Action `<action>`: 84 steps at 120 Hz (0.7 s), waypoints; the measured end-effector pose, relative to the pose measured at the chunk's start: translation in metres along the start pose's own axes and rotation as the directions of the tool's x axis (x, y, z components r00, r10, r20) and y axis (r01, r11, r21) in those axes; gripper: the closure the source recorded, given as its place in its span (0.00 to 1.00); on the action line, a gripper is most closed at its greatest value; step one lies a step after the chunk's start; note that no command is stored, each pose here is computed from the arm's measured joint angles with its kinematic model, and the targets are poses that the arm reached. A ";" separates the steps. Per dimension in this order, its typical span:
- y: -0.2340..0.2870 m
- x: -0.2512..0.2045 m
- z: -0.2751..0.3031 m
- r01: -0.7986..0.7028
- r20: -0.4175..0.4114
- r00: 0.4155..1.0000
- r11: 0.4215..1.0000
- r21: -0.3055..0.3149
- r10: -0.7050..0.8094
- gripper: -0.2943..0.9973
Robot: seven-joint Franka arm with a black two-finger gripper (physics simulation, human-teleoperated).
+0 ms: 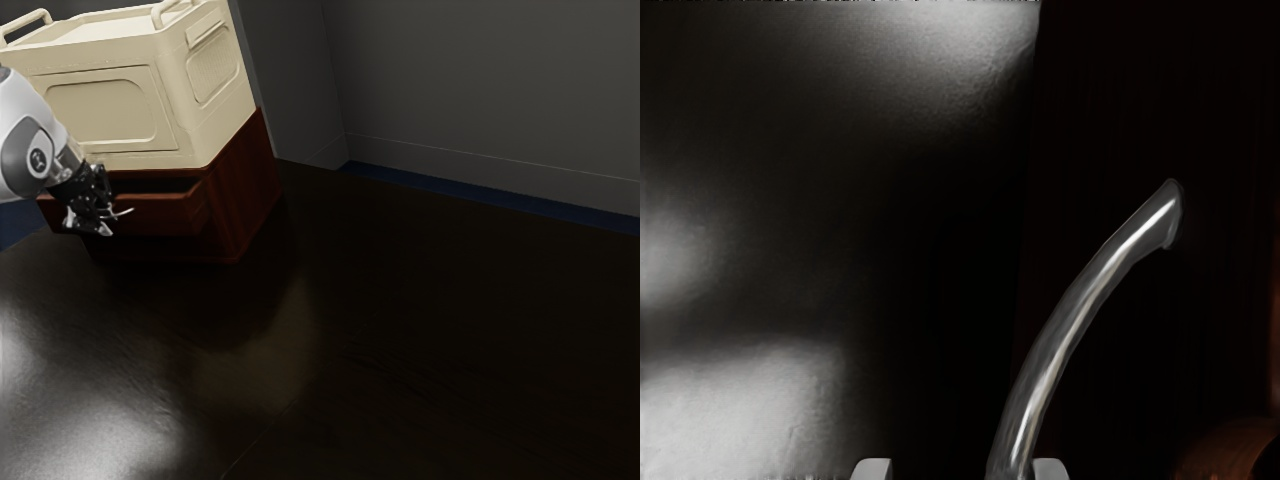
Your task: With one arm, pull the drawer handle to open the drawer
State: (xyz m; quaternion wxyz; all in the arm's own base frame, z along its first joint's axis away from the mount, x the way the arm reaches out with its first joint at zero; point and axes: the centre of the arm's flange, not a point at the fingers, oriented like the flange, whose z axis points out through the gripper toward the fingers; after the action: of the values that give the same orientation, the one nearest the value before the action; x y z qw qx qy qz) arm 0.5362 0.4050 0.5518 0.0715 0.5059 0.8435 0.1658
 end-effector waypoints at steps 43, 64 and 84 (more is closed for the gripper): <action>-0.022 -0.002 -0.007 0.007 -0.005 1.000 1.000 0.013 -0.007 0.68; -0.031 -0.002 -0.014 0.012 -0.010 1.000 1.000 0.009 -0.012 0.68; -0.042 -0.001 -0.018 0.018 -0.015 1.000 1.000 0.013 -0.017 0.68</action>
State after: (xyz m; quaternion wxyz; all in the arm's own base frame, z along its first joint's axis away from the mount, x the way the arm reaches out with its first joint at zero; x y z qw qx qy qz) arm 0.4967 0.3818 0.5537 0.0634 0.4977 0.8495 0.1631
